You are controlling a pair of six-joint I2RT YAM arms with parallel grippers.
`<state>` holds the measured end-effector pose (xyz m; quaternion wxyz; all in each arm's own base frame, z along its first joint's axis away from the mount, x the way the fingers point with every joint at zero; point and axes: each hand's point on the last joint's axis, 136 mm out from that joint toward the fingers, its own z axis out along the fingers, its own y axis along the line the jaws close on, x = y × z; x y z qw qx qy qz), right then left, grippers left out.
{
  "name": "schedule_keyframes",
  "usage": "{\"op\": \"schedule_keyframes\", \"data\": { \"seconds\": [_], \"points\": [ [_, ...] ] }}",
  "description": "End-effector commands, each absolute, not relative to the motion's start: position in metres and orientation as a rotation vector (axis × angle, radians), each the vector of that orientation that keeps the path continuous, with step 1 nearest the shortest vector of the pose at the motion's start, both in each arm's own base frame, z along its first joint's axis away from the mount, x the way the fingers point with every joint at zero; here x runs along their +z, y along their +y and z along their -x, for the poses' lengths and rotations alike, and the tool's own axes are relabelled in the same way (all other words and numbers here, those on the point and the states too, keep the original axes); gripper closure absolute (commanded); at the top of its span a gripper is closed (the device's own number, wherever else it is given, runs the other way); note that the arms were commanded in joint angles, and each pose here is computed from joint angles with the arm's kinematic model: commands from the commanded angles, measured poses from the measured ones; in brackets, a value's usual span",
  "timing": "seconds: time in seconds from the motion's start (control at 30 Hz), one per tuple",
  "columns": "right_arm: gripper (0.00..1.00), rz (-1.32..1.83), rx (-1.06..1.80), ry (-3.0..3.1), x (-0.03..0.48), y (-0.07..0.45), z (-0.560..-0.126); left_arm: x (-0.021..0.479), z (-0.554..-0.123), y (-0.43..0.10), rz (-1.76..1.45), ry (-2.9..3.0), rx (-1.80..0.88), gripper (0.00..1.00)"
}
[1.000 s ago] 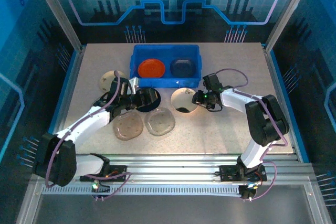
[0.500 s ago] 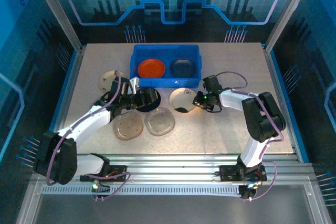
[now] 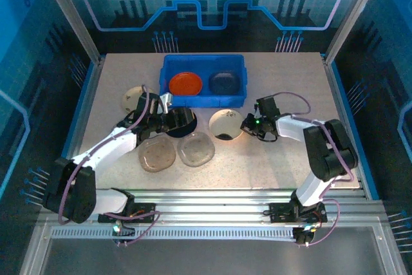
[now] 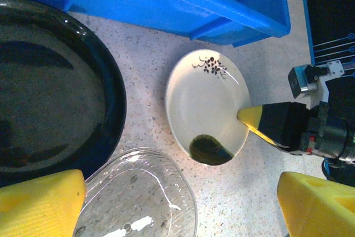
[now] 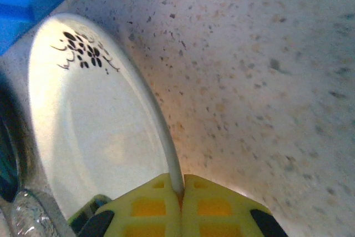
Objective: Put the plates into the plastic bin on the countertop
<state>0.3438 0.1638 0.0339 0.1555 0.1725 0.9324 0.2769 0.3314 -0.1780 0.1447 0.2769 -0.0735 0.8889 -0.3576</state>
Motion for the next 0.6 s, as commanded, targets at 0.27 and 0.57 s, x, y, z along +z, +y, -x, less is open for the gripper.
{"op": "schedule_keyframes", "data": {
  "seconds": [0.27, 0.57],
  "points": [
    [1.00, -0.361, 0.928, 2.601, 0.105, 0.170, -0.319, 0.156, -0.340, -0.202, 0.166, 2.365, -1.050, 0.25],
    [1.00, -0.155, 1.077, 2.528, 0.155, 0.209, -0.318, 0.163, -0.352, -0.223, 0.133, 2.346, -1.102, 0.40]
  ]
}}
